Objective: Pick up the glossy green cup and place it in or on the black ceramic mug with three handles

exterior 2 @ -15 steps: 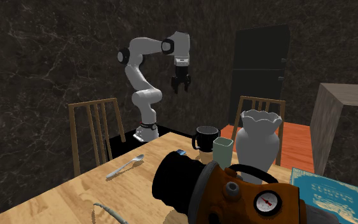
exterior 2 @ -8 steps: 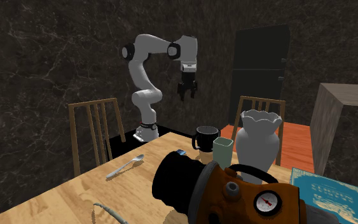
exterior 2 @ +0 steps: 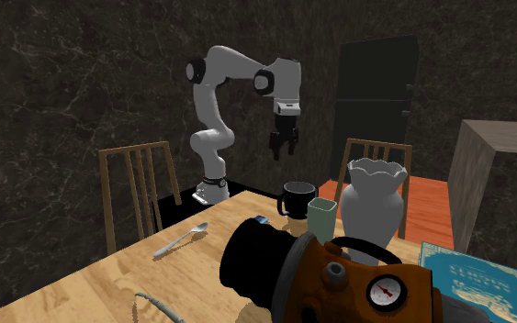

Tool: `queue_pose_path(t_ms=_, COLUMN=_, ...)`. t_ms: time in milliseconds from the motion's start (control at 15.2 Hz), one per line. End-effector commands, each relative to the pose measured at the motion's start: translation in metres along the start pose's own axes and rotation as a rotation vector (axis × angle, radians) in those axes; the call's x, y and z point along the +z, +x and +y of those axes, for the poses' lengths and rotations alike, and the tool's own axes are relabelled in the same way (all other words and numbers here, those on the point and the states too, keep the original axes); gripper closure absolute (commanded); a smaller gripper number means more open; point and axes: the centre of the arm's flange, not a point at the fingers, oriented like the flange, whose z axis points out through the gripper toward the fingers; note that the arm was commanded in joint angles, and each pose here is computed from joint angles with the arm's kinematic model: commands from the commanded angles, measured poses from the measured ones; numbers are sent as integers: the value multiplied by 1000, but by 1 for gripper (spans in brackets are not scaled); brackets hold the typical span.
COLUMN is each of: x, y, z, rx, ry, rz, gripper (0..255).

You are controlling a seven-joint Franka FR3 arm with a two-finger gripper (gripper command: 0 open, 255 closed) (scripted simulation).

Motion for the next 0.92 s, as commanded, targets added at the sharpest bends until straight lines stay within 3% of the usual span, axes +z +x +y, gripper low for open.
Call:
queue_pose_path(t_ms=0, x=7, y=26, z=8, rx=-7, ry=-4, rz=5, gripper=0)
queue_pose_path(t_ms=858, x=50, y=179, z=57, rx=-49, ry=-26, rz=31, gripper=0)
